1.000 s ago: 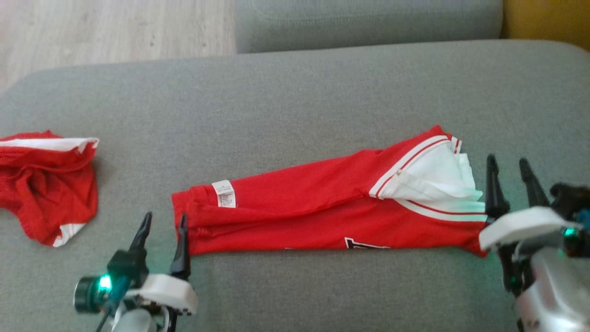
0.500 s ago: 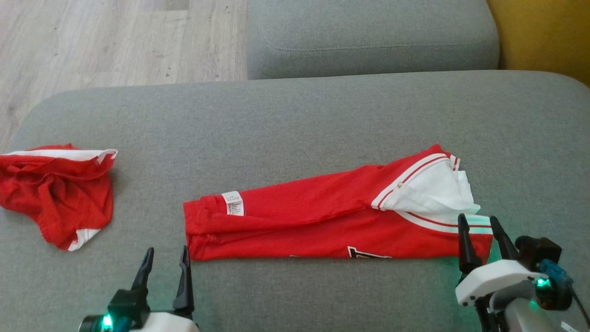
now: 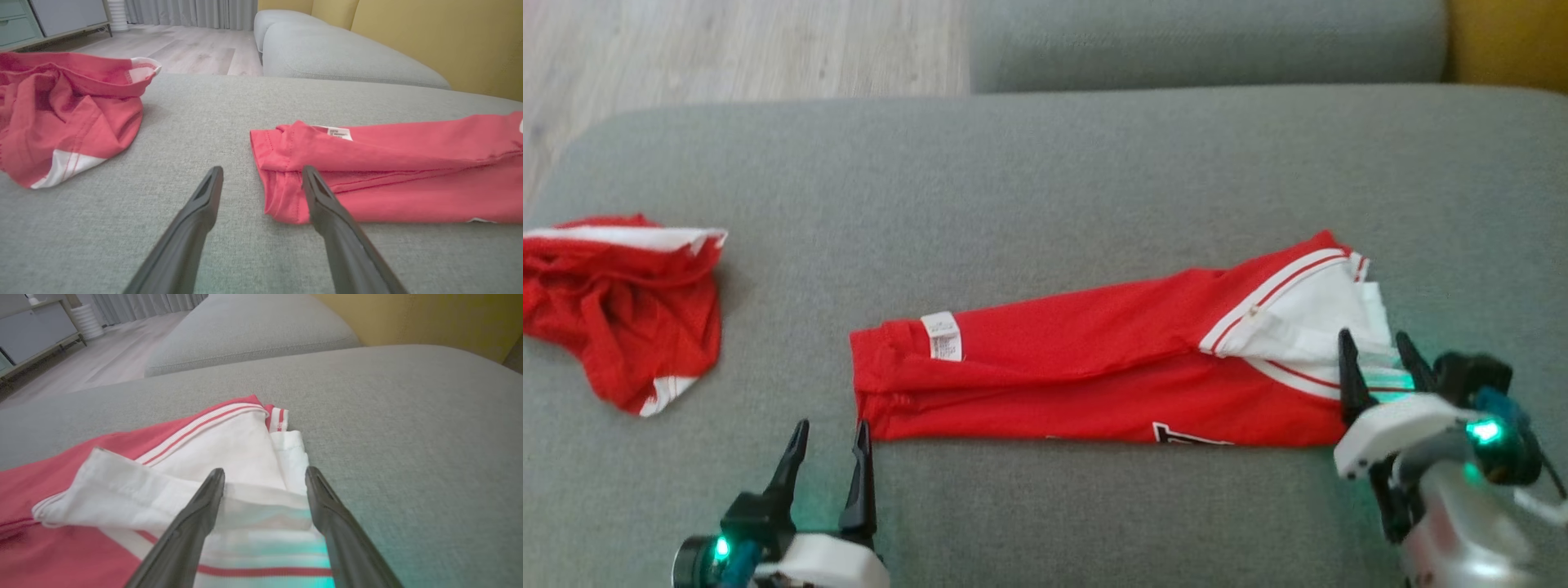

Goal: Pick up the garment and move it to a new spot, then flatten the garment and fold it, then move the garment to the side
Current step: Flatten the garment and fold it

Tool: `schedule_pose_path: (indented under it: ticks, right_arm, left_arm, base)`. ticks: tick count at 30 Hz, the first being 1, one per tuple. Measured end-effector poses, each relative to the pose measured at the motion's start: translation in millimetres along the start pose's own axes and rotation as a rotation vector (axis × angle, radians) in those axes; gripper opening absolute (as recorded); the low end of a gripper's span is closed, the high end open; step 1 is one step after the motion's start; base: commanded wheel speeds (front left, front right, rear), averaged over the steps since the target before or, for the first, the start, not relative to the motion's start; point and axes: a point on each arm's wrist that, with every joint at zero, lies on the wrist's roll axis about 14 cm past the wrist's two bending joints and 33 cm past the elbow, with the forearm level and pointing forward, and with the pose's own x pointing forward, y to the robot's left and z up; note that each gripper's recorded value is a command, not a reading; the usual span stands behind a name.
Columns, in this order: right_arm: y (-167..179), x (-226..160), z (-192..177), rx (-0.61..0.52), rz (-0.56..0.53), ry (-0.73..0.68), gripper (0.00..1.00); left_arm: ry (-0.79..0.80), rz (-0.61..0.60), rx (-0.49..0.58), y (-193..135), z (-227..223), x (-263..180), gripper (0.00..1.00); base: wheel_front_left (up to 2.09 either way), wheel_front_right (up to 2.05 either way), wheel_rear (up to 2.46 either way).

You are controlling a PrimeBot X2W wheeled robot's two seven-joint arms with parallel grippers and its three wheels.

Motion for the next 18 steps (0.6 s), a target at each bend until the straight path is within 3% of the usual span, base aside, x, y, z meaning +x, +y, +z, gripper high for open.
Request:
schedule_pose_path:
  ticks: [7, 13, 14, 15, 16, 18]
  right_arm:
    - [-15.0, 23.8, -26.6, 0.018, -0.053, 0.142, 1.00]
    - [-7.0, 38.8, -29.9, 0.035, -0.041, 0.171, 1.00]
    - [-5.8, 38.7, -30.6, 0.042, -0.038, 0.175, 0.60]
    - [-5.6, 38.2, -30.8, 0.055, -0.040, 0.175, 0.13]
    - [-4.6, 36.9, -32.3, 0.061, -0.039, 0.180, 0.00]
    - [-3.1, 34.6, -32.4, 0.066, -0.035, 0.182, 0.00]
  left_arm:
    - [0.046, -0.006, -0.056, -3.5, -12.5, 11.9, 1.00]
    - [0.069, 0.002, -0.057, -2.8, -19.4, 14.0, 1.00]
    - [0.068, 0.006, -0.055, -2.3, -19.3, 14.1, 1.00]
    - [0.067, 0.006, -0.055, -2.5, -18.8, 14.2, 1.00]
    - [0.064, 0.005, -0.054, -3.0, -17.9, 14.4, 1.00]
    - [0.056, 0.000, -0.053, -4.4, -15.2, 14.8, 1.00]
  base:
    - [0.00, 0.00, 0.00]
    - [0.00, 0.00, 0.00]
    - [0.00, 0.00, 0.00]
    - [0.00, 0.00, 0.00]
    - [0.00, 0.00, 0.00]
    - [0.00, 0.00, 0.00]
